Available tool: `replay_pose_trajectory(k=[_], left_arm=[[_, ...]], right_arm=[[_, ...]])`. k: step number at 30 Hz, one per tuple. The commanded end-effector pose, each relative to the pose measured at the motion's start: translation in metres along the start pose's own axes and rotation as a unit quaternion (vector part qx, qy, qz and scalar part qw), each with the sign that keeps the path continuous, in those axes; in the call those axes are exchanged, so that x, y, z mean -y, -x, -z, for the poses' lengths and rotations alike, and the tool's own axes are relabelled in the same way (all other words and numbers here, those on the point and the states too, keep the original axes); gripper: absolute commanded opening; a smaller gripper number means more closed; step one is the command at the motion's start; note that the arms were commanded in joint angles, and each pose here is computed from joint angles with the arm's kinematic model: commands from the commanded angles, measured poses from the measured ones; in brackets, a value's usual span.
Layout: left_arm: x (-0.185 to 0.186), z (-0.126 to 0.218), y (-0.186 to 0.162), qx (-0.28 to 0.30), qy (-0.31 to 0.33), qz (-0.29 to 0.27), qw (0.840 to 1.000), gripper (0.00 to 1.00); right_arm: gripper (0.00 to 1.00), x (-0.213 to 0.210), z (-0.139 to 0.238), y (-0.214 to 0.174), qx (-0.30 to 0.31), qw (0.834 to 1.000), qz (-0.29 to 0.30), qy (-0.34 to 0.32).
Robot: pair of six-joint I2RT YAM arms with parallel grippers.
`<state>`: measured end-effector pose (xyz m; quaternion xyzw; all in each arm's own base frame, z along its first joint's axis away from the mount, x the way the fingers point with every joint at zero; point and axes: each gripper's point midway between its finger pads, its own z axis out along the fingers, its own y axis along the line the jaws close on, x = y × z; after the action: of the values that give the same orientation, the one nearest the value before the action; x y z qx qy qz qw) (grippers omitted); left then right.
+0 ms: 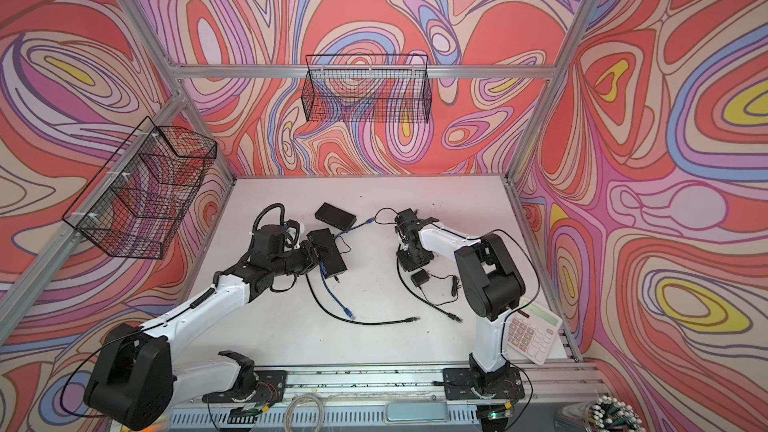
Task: Insert the plug into the switch port
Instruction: 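Close the right gripper on the thin barrel plug, tip pointing forward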
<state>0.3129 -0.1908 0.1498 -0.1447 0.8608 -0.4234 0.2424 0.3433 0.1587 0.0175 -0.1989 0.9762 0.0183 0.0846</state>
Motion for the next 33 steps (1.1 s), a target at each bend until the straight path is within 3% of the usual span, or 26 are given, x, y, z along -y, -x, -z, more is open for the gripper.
replay_pose_trajectory(k=[1,15,19,27,33], left_arm=[[0.012,0.002,0.01,0.015,-0.022,-0.012,1.0,0.14],[0.009,0.003,0.008,0.015,-0.021,-0.011,1.0,0.14],[0.009,0.003,0.008,0.014,-0.021,-0.009,1.0,0.14],[0.01,0.001,0.008,0.012,-0.027,-0.006,1.0,0.14],[0.014,0.0,0.01,0.013,-0.034,-0.004,0.999,0.14]], right_arm=[[0.27,0.008,-0.015,-0.025,-0.045,0.999,-0.014,-0.009],[0.16,0.014,-0.019,-0.024,-0.04,0.999,-0.022,-0.014],[0.06,0.019,-0.018,-0.02,-0.031,0.999,-0.024,-0.027],[0.0,0.023,0.004,0.007,0.038,0.998,-0.022,-0.037],[0.0,0.029,0.056,0.04,0.137,0.989,-0.02,-0.052]])
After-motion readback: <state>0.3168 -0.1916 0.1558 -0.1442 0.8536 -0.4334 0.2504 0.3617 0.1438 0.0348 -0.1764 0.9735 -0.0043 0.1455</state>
